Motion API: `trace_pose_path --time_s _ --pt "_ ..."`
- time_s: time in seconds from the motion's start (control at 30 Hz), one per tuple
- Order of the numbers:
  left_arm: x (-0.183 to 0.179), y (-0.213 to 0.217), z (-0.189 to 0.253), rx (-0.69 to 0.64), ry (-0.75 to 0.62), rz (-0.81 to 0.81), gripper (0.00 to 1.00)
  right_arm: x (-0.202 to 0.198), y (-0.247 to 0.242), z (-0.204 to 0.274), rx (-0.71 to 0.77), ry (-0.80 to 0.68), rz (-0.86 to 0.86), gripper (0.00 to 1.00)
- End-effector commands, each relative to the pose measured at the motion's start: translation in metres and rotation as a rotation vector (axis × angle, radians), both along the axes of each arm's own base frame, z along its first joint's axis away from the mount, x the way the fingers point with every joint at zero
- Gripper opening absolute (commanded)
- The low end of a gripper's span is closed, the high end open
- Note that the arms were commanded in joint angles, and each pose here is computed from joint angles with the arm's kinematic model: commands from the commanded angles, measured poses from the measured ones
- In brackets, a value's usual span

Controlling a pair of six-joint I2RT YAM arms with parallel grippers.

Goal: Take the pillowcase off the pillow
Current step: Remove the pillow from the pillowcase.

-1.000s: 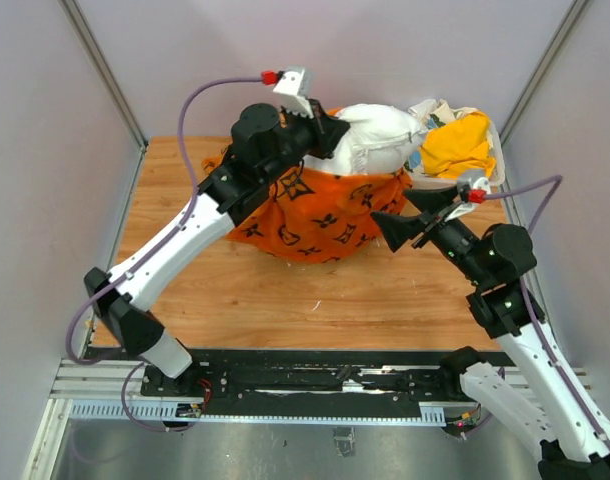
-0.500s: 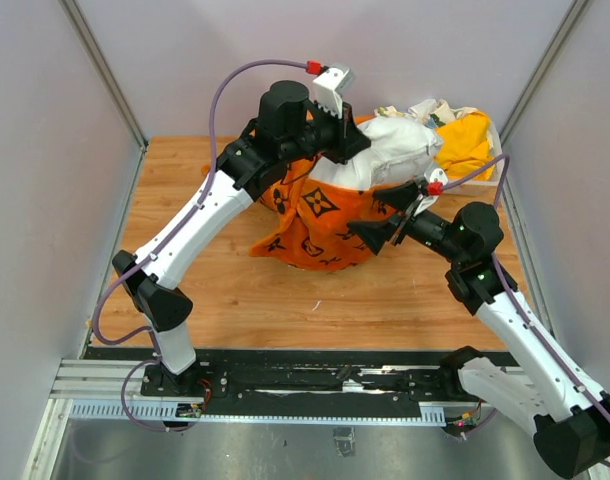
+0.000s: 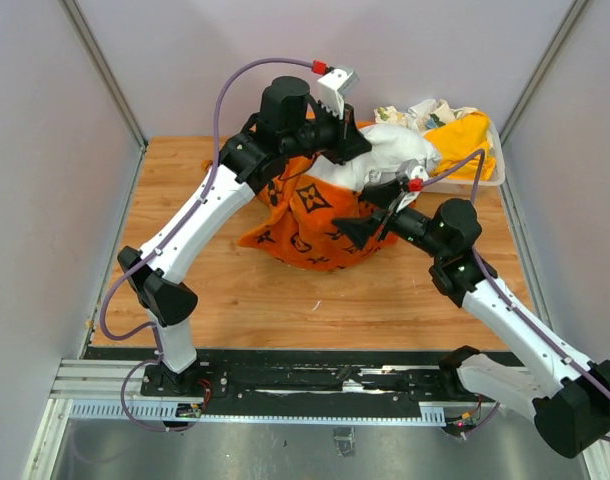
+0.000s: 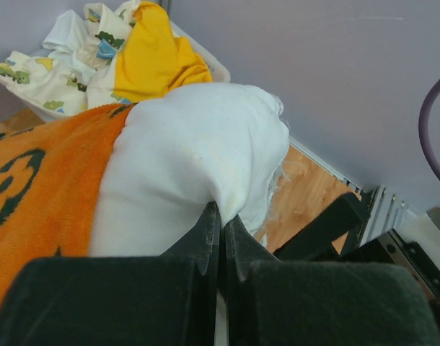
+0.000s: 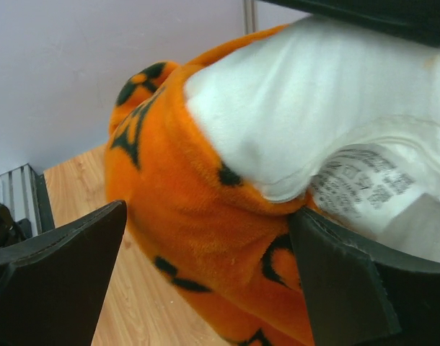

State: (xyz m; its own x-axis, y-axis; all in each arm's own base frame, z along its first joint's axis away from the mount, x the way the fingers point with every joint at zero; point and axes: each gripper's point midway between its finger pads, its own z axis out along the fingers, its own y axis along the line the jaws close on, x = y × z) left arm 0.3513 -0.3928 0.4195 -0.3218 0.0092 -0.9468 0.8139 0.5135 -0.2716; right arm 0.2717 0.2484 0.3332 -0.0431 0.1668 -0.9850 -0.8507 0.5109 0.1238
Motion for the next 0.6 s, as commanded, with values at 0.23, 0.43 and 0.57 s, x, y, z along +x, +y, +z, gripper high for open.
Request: trace_pose_path --time_s 0.23,0.43,0.57 --pt "-0.016 0.003 0.042 -0.12 -0.078 -0.069 0.0 -0.034 -0.01 0.083 -0.055 -0.235 -0.064 0.95" --pt "-0.015 0.009 0.042 -0.143 -0.068 -0.058 0.0 -0.004 0.01 0.057 -0.094 -0.163 -0.059 0.95" --pt "-0.008 0.018 0.042 -0.14 -0.064 -0.027 0.0 -0.004 0.015 0.029 -0.08 -0.109 -0.035 0.94"
